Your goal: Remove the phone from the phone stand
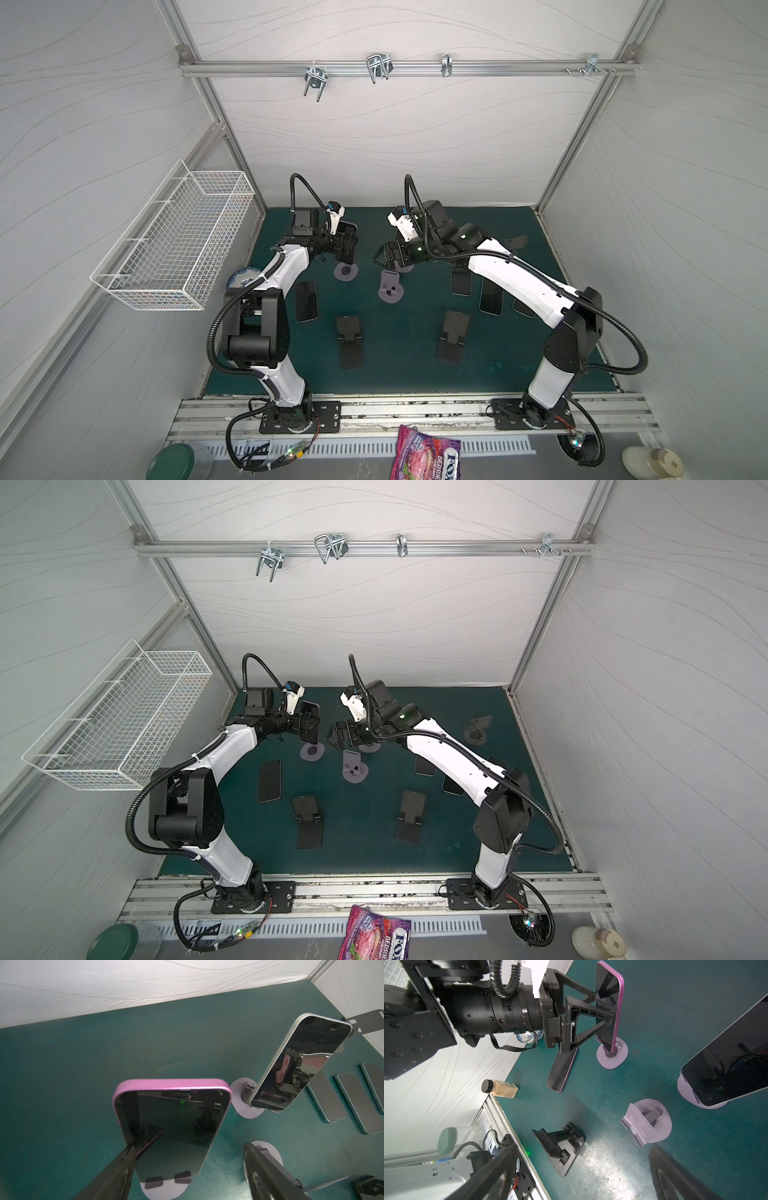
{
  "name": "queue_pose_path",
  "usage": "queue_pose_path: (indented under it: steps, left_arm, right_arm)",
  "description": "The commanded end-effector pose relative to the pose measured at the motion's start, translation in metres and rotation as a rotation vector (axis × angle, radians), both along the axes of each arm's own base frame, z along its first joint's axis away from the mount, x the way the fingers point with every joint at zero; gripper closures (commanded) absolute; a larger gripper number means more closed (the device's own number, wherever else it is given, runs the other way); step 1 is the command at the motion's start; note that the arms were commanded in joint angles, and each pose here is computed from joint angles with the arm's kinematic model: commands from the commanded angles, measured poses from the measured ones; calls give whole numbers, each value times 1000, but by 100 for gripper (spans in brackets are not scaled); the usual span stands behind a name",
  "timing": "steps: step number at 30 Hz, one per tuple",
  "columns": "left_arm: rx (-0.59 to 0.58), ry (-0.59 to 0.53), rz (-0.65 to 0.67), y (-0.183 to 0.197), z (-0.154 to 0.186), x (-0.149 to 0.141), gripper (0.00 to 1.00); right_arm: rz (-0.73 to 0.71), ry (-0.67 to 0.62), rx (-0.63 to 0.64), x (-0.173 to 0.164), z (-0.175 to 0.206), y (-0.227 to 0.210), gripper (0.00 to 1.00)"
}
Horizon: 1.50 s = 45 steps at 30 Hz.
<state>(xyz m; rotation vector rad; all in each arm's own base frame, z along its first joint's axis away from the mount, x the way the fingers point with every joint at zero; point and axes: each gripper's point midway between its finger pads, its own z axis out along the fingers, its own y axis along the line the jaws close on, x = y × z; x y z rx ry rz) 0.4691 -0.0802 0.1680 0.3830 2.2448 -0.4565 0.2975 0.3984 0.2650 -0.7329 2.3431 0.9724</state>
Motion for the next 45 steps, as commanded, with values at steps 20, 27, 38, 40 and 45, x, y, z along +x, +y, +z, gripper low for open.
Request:
queue_pose_path:
  steps: [20, 27, 38, 40, 45]
  left_arm:
    - [-42, -44, 20, 8, 11, 23, 17]
    - [-58, -39, 26, 12, 11, 26, 17]
    - [-111, -42, 23, 8, 13, 25, 19]
    - [-101, -45, 28, 9, 13, 24, 19]
    - [-68, -80, 24, 5, 13, 21, 17]
  right_arm:
    - [4, 4, 56, 10, 8, 16, 1]
    - [2, 11, 65, 14, 6, 16, 1]
    - [1, 24, 73, 16, 4, 13, 1]
    - [-2, 28, 72, 16, 2, 11, 1]
    - [-10, 46, 78, 18, -3, 8, 1]
